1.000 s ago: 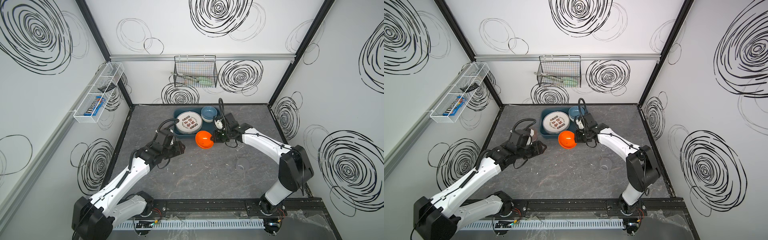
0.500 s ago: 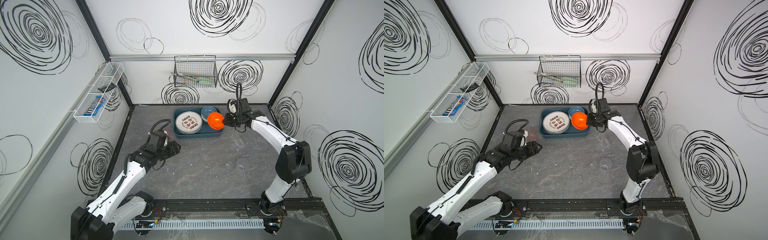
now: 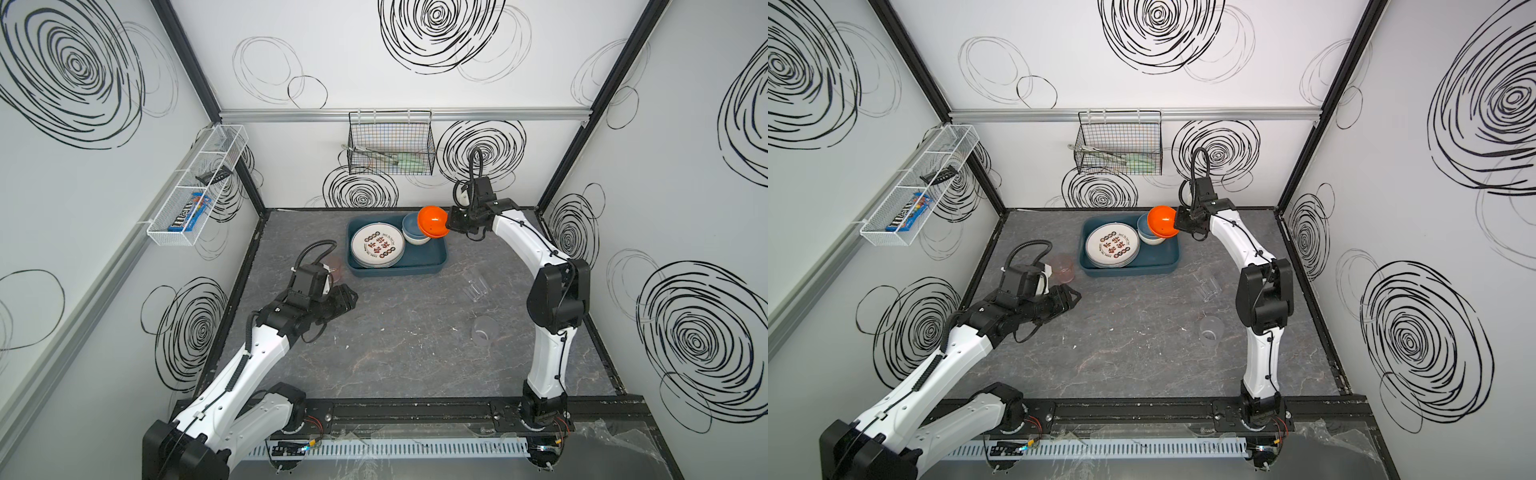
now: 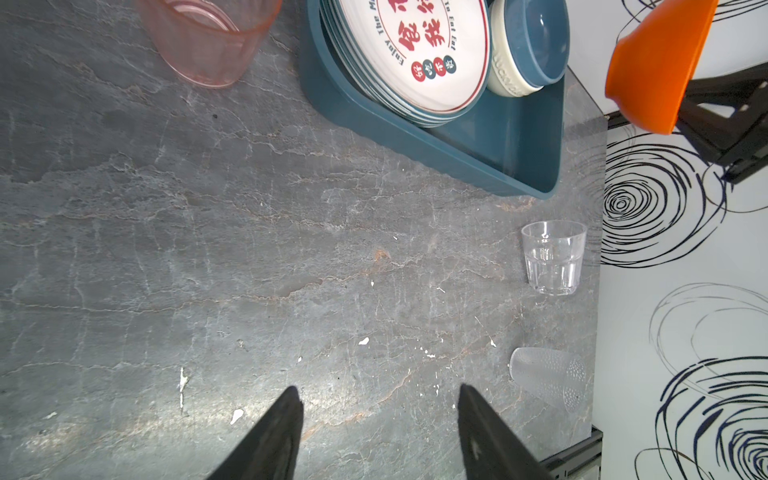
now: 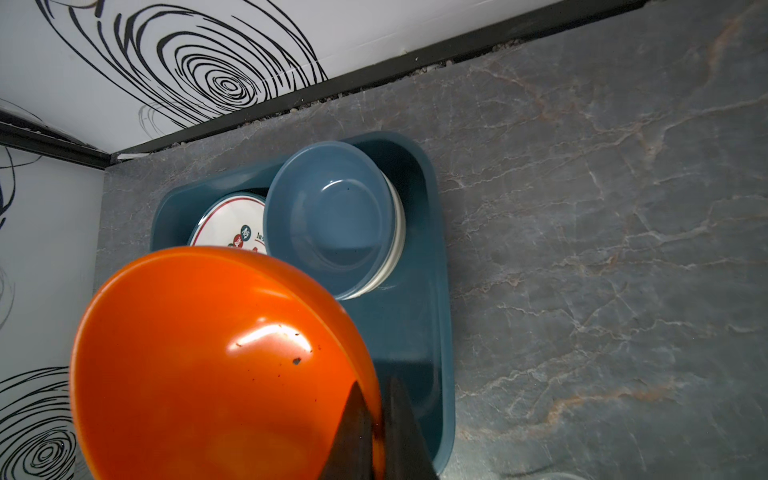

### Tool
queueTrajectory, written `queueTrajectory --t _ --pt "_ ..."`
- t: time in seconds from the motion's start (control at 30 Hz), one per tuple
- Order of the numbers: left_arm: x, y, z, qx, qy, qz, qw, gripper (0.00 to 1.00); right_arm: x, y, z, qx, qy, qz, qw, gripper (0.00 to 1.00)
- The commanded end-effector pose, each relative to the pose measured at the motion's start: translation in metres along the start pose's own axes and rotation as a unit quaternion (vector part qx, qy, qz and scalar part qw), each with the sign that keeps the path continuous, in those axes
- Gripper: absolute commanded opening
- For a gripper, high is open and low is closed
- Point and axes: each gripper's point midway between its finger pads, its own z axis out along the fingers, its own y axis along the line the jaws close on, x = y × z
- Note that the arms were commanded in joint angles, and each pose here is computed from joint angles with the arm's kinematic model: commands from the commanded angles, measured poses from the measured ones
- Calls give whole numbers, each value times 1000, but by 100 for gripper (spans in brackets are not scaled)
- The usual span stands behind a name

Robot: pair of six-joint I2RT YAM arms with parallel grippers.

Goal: Place the mixed dishes into the plastic bin
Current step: 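Carry the orange bowl with the right gripper over the blue bowl in the bin, then lower the orange bowl into the blue bowl and open the right gripper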

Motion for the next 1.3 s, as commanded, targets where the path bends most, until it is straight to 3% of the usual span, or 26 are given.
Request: queueTrajectory --t 0.0,0.53,1.27 --pt "0 2 -2 2 -2 5 1000 64 -8 4 4 -2 4 8 1000 8" --pt "3 11 -2 -8 -2 -5 1000 64 -34 12 46 -15 3 6 1000 8" --pt "10 20 2 -14 4 -17 1000 63 -28 7 75 -16 11 11 1000 10"
